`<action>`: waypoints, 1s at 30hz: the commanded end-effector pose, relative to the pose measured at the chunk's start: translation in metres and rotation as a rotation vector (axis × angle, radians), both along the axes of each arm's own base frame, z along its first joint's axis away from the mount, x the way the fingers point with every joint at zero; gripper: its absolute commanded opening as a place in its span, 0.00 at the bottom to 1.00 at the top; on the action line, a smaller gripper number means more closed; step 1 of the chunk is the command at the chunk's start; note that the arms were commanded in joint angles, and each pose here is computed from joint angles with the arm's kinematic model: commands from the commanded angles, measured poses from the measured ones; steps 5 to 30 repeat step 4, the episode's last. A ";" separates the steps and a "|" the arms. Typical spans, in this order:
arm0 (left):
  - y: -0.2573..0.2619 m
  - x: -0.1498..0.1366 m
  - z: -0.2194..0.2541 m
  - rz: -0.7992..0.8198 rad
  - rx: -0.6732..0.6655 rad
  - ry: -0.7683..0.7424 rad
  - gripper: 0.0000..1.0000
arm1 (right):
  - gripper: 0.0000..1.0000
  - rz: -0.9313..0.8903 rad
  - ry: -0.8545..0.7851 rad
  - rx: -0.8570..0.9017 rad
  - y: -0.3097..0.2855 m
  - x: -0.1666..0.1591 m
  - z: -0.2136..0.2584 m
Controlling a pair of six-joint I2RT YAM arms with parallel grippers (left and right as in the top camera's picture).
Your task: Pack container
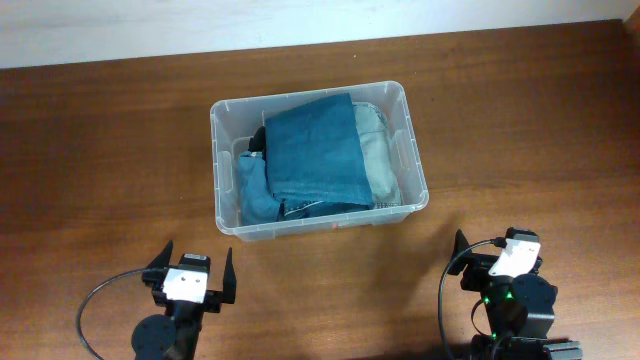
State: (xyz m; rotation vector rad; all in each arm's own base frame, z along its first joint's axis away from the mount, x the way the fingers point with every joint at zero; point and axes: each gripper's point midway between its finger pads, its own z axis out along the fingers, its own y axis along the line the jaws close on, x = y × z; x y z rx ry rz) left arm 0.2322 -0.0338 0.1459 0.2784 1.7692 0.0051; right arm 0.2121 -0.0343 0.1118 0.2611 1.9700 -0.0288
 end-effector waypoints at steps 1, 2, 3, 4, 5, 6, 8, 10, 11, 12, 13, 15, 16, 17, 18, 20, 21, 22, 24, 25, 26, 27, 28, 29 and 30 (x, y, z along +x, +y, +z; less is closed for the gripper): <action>-0.003 0.000 -0.002 -0.019 0.012 -0.005 0.99 | 0.98 0.001 0.001 -0.004 -0.001 0.000 -0.002; -0.003 0.000 -0.002 -0.019 0.012 -0.005 0.99 | 0.98 0.001 0.001 -0.004 -0.001 0.000 -0.002; -0.003 0.000 -0.002 -0.019 0.012 -0.005 0.99 | 0.98 0.001 0.001 -0.004 -0.001 0.000 -0.002; -0.003 0.000 -0.002 -0.019 0.012 -0.005 0.99 | 0.98 0.001 0.002 -0.004 -0.001 0.000 -0.002; -0.003 0.000 -0.002 -0.019 0.012 -0.005 0.99 | 0.98 0.001 0.002 -0.004 -0.001 0.000 -0.002; -0.003 0.000 -0.002 -0.019 0.012 -0.005 0.99 | 0.98 0.001 0.002 -0.004 -0.001 0.000 -0.002; -0.003 0.000 -0.002 -0.019 0.012 -0.005 0.99 | 0.98 0.001 0.002 -0.004 -0.001 0.000 -0.002; -0.003 0.000 -0.002 -0.019 0.012 -0.005 0.99 | 0.98 0.001 0.002 -0.004 -0.001 0.000 -0.002; -0.003 0.000 -0.002 -0.019 0.012 -0.005 0.99 | 0.98 0.001 0.002 -0.004 -0.001 0.000 -0.002; -0.003 0.000 -0.002 -0.019 0.012 -0.005 0.99 | 0.98 0.001 0.002 -0.004 -0.001 0.000 -0.002; -0.003 0.000 -0.002 -0.019 0.012 -0.005 0.99 | 0.98 0.001 0.002 -0.004 -0.001 0.000 -0.002; -0.003 0.000 -0.002 -0.019 0.012 -0.005 0.99 | 0.98 0.001 0.002 -0.004 -0.001 0.000 -0.002; -0.003 0.000 -0.002 -0.019 0.012 -0.005 0.99 | 0.98 0.001 0.002 -0.004 -0.001 0.000 -0.002; -0.003 0.000 -0.002 -0.019 0.012 -0.005 0.99 | 0.98 0.001 0.002 -0.004 -0.001 0.000 -0.002; -0.003 0.000 -0.002 -0.019 0.012 -0.005 0.99 | 0.98 0.001 0.002 -0.004 -0.001 0.000 -0.002; -0.003 0.000 -0.002 -0.019 0.012 -0.005 0.99 | 0.98 0.001 0.002 -0.004 -0.001 0.000 -0.002; -0.003 0.000 -0.002 -0.019 0.012 -0.005 0.99 | 0.98 0.001 0.002 -0.004 -0.001 0.000 -0.002; -0.003 0.000 -0.002 -0.019 0.012 -0.005 0.99 | 0.98 0.001 0.002 -0.004 -0.001 0.000 -0.002; -0.003 0.000 -0.002 -0.019 0.012 -0.005 0.99 | 0.98 0.001 0.002 -0.004 -0.001 0.000 -0.002; -0.003 0.000 -0.002 -0.019 0.012 -0.005 0.99 | 0.98 0.001 0.002 -0.004 -0.001 0.000 -0.002; -0.003 0.000 -0.002 -0.019 0.012 -0.005 0.99 | 0.98 0.001 0.002 -0.004 -0.001 0.000 -0.002; -0.003 0.000 -0.002 -0.019 0.012 -0.005 0.99 | 0.98 0.001 0.002 -0.004 -0.001 0.000 -0.002; -0.003 0.000 -0.002 -0.019 0.012 -0.005 0.99 | 0.98 0.001 0.002 -0.004 -0.001 0.000 -0.002; -0.003 0.000 -0.002 -0.019 0.012 -0.005 0.99 | 0.98 0.001 0.002 -0.004 -0.001 0.000 -0.002; -0.003 0.000 -0.002 -0.019 0.012 -0.005 0.99 | 0.98 0.001 0.002 -0.004 -0.001 0.000 -0.002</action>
